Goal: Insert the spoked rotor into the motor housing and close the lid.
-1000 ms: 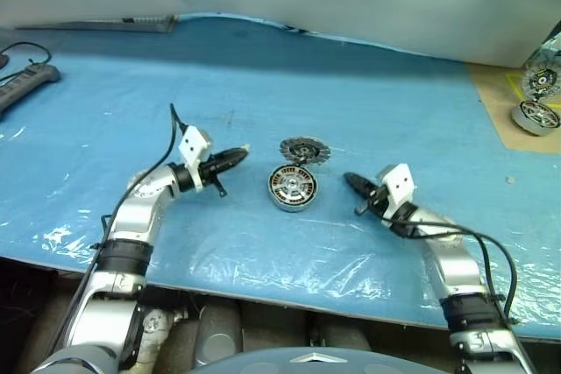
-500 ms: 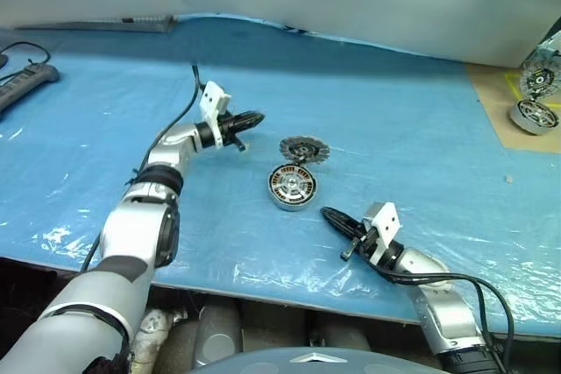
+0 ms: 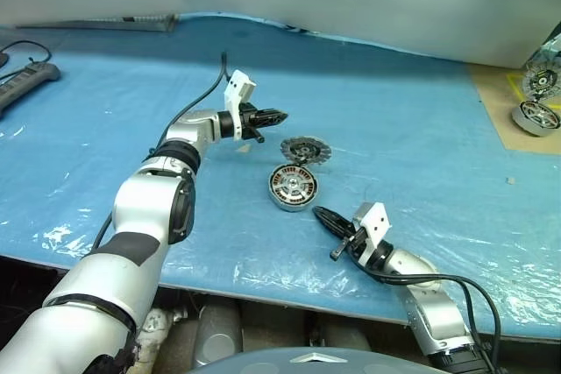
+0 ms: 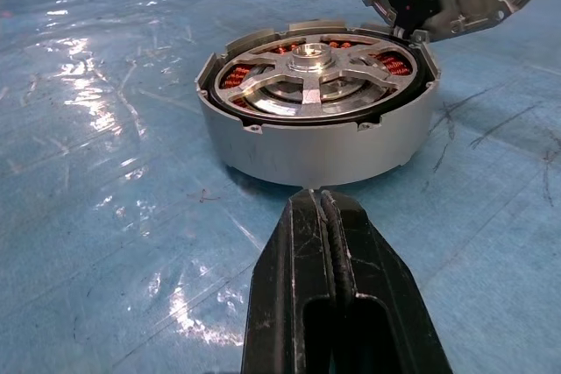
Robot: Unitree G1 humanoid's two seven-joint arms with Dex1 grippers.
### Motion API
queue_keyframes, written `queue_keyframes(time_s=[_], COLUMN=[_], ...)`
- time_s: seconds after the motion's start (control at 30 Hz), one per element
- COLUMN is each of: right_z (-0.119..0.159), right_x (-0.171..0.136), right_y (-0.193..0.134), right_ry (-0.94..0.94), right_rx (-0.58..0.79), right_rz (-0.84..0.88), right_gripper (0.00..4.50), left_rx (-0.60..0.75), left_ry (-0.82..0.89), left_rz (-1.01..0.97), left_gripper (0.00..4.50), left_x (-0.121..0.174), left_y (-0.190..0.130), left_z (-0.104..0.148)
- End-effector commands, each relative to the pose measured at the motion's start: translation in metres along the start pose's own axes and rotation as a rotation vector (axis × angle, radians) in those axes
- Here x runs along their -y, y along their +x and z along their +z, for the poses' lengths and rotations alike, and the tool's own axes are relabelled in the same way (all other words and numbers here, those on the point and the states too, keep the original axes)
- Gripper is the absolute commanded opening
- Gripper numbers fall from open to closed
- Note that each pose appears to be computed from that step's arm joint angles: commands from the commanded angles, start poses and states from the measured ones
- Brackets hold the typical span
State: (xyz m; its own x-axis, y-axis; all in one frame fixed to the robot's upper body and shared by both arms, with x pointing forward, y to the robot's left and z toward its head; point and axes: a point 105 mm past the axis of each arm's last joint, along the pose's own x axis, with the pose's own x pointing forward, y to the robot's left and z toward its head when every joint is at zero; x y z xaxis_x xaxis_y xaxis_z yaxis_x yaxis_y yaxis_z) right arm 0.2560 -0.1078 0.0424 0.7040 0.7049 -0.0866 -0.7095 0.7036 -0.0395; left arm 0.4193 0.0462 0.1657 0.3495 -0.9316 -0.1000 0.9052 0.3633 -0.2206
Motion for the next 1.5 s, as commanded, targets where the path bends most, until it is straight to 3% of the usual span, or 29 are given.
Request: queue_keyframes(time_s=[0.03, 0.4, 0.67, 0.83, 0.93, 1.1, 1.2, 1.5], right_z=[0.009, 0.006, 0.003, 0.003, 0.004, 0.008, 0.015, 0.064], right_x=[-0.004, -0.001, 0.003, 0.011, 0.025, 0.077, 0.102, 0.118], right_y=[0.002, 0.002, 0.001, 0.001, -0.002, -0.019, -0.024, 0.012], right_ry=[-0.015, -0.020, -0.020, -0.038, -0.067, -0.153, -0.180, -0.214], right_rx=[0.033, 0.013, 0.000, 0.000, -0.006, -0.040, -0.049, 0.088], right_rz=[-0.004, -0.036, -0.065, -0.104, -0.173, -0.400, -0.485, -0.373], right_gripper=[0.00, 0.00, 0.00, 0.00, 0.00, 0.00, 0.00, 0.00], left_rx=[-0.023, -0.175, -0.404, -0.451, -0.396, -0.179, -0.107, 0.141], left_ry=[0.015, 0.061, 0.131, 0.145, 0.177, 0.250, 0.271, 0.362], left_rz=[-0.085, -0.216, -0.359, -0.354, -0.299, -0.170, -0.117, 0.044], left_gripper=[0.32, 0.32, 0.32, 0.32, 0.32, 0.32, 0.32, 0.32], left_x=[0.012, 0.029, 0.034, 0.030, 0.024, 0.010, 0.004, 0.013], left_y=[0.004, 0.010, -0.014, -0.023, -0.022, -0.021, -0.028, -0.051], left_z=[0.015, 0.000, -0.026, -0.038, -0.037, -0.019, -0.023, -0.055])
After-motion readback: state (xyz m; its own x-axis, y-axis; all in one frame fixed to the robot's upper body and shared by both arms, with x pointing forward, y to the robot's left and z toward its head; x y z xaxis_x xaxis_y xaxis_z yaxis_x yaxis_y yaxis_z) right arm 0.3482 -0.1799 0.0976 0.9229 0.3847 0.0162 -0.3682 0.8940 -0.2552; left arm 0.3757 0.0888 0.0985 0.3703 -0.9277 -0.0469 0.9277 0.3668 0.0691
